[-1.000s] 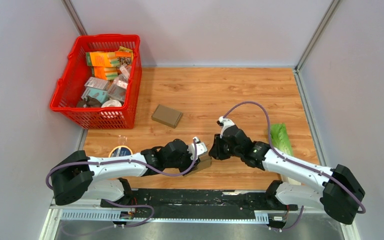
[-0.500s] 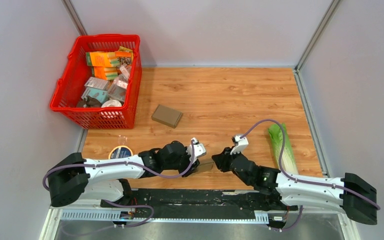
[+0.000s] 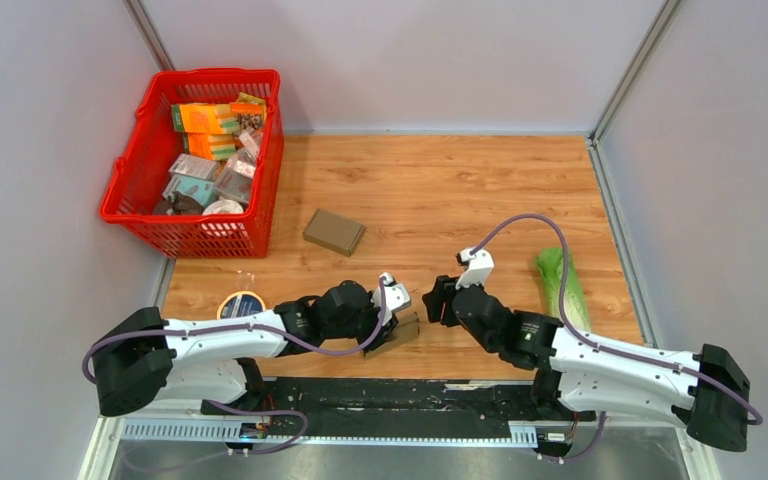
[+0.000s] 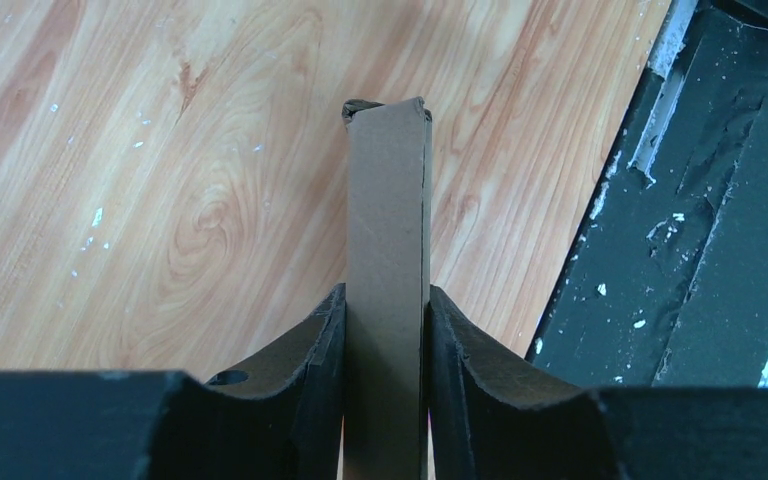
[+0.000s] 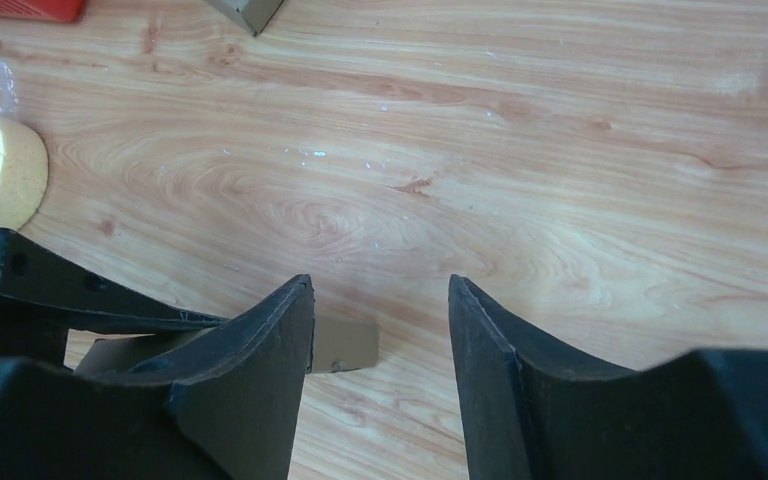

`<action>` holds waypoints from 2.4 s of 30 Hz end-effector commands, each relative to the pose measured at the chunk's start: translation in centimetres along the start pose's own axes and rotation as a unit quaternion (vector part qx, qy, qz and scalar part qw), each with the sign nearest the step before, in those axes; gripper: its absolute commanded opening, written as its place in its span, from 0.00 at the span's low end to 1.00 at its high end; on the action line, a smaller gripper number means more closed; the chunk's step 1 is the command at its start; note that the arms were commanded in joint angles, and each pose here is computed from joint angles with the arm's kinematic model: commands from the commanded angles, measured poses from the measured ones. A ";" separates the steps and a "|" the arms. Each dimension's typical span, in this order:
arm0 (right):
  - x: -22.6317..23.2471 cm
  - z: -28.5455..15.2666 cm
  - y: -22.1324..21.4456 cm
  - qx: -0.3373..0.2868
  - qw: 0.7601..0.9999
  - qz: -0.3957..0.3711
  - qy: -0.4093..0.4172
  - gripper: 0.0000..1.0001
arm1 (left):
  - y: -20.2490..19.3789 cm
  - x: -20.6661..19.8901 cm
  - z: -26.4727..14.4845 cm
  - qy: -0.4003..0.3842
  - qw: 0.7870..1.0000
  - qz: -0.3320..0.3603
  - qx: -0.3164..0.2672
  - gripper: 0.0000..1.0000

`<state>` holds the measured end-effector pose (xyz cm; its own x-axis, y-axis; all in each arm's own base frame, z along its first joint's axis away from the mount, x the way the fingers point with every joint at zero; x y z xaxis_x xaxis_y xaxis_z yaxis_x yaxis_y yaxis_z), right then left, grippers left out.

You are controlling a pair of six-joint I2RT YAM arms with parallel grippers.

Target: Fold the paper box

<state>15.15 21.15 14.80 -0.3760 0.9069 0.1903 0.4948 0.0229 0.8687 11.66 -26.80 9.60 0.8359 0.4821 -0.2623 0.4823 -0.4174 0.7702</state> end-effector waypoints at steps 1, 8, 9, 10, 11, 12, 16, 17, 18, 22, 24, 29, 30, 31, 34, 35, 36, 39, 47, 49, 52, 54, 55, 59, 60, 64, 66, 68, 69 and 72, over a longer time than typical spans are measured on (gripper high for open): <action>1.1 0.9 1.3 -0.034 0.999 -0.034 0.020 0.54 | -0.8 0.5 0.3 0.010 1.000 -0.006 0.007 0.38; 1.7 1.8 0.2 -0.059 0.996 -0.039 0.046 0.48 | 0.1 0.3 -0.4 0.012 1.000 -0.009 -0.015 0.51; 2.1 1.7 -0.3 -0.061 0.996 -0.046 0.051 0.47 | 0.0 0.3 -0.4 0.010 1.000 -0.010 -0.014 0.51; 2.4 1.8 -0.2 -0.075 0.995 -0.043 0.057 0.47 | 0.0 0.3 -0.4 0.009 1.000 -0.010 -0.013 0.52; 1.9 2.2 -1.6 -0.066 0.995 -0.055 0.050 0.47 | 0.0 0.2 -0.4 0.006 1.000 -0.010 -0.015 0.52; 1.7 2.5 -2.4 -0.063 0.995 -0.059 0.045 0.47 | 0.0 0.2 -0.3 0.007 1.000 -0.012 -0.014 0.52; 0.9 3.0 -4.6 -0.060 0.996 -0.065 0.023 0.46 | 0.0 0.1 -0.3 0.005 1.000 -0.018 -0.014 0.52; 0.7 3.1 -5.3 -0.057 0.996 -0.067 0.011 0.46 | 0.0 0.1 -0.4 0.006 1.000 -0.018 -0.013 0.52; 0.2 3.2 -6.0 -0.052 0.996 -0.070 0.000 0.47 | -0.1 0.2 -0.4 0.008 1.000 -0.019 -0.014 0.52; 0.0 3.3 -5.8 -0.044 0.995 -0.087 -0.031 0.49 | 0.3 0.0 -0.6 0.006 1.000 -0.020 -0.019 0.52; 1.2 2.6 -3.3 -0.056 0.995 -0.084 -0.021 0.54 | 0.5 -0.2 -0.8 0.000 1.000 -0.022 -0.020 0.52; 1.7 2.1 1.0 0.010 0.997 -0.075 -0.017 0.75 | 2.0 -0.8 -2.4 -0.001 0.999 -0.033 -0.029 0.56; 1.4 2.2 1.0 0.026 0.997 -0.065 -0.014 0.77 | 2.6 -1.1 -2.8 -0.004 0.999 -0.035 -0.036 0.64; 1.7 1.9 0.5 0.053 0.997 -0.061 0.008 0.78 | 3.0 -1.4 -3.2 -0.007 0.998 -0.044 -0.042 0.68; 0.7 1.7 0.6 0.080 0.996 -0.034 0.021 0.84 | 3.8 -1.8 -4.5 -0.009 0.996 -0.066 -0.055 0.70; 0.6 1.4 0.7 0.090 0.995 -0.012 0.047 0.86 | 3.6 -1.6 -5.0 0.003 0.996 -0.076 -0.049 0.71; 0.6 1.2 0.7 0.098 0.993 -0.001 0.067 0.87 | 4.3 -1.5 -5.6 0.017 0.993 -0.097 -0.061 0.72; 0.3 -0.3 0.4 0.140 0.977 0.043 0.152 0.89 | 4.7 -0.8 -8.9 0.072 0.976 -0.184 -0.090 0.68; 2.0 -2.5 0.7 0.159 0.929 0.088 0.324 0.83 | 1.9 -1.2 -12.2 0.053 0.864 -0.480 -0.145 0.75; 2.2 -2.2 0.3 0.172 0.919 0.095 0.342 0.79 | 1.2 -1.2 -11.2 0.036 0.839 -0.524 -0.143 0.75; 2.2 -1.3 -0.9 0.202 0.909 0.101 0.351 0.72 | 0.1 -0.5 -9.5 0.036 0.813 -0.569 -0.121 0.68; 2.2 -1.0 -1.2 0.207 0.907 0.101 0.353 0.69 | -0.9 -0.4 -8.5 0.032 0.800 -0.590 -0.102 0.63; 2.1 -0.8 -1.6 0.213 0.907 0.099 0.350 0.69 | -0.3 -0.5 -8.3 0.016 0.801 -0.588 -0.113 0.63; 1.9 0.0 -2.2 0.221 0.907 0.101 0.344 0.61 | -1.0 0.1 -8.0 0.034 0.799 -0.589 -0.116 0.63; 1.9 0.1 -2.1 0.218 0.907 0.102 0.345 0.60 | -1.2 0.3 -7.9 0.037 0.797 -0.592 -0.116 0.63; 1.9 0.5 -2.1 0.218 0.907 0.107 0.344 0.57 | -1.1 0.4 -7.6 0.028 0.793 -0.596 -0.124 0.64; 1.8 0.6 -2.1 0.218 0.908 0.108 0.341 0.55 | -0.9 0.6 -7.6 0.028 0.793 -0.595 -0.130 0.66; 1.4 0.9 -2.3 0.220 0.911 0.112 0.331 0.52 | -0.8 0.7 -7.6 0.023 0.794 -0.593 -0.133 0.66; 1.3 1.0 -2.4 0.220 0.911 0.113 0.329 0.50 | -0.6 0.5 -7.6 0.017 0.795 -0.592 -0.132 0.66; 1.0 1.3 -2.7 0.223 0.912 0.119 0.324 0.49 | -0.6 0.3 -7.7 0.013 0.798 -0.589 -0.127 0.65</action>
<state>13.91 22.45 12.19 -0.5162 0.4851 0.7059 0.8480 0.1734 0.5009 9.60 -19.84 12.41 -0.1963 0.4862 -0.8515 0.8469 0.5217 0.1027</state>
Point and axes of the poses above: each gripper's point midway between its finger pads, its own z axis out along the fingers, its own x axis along the line the jaws close on, y = z × x, the point moved 4 cm from there along -z, back along the fingers, and after that the axes turned 11 degrees about -z, right-handed, at the moved point
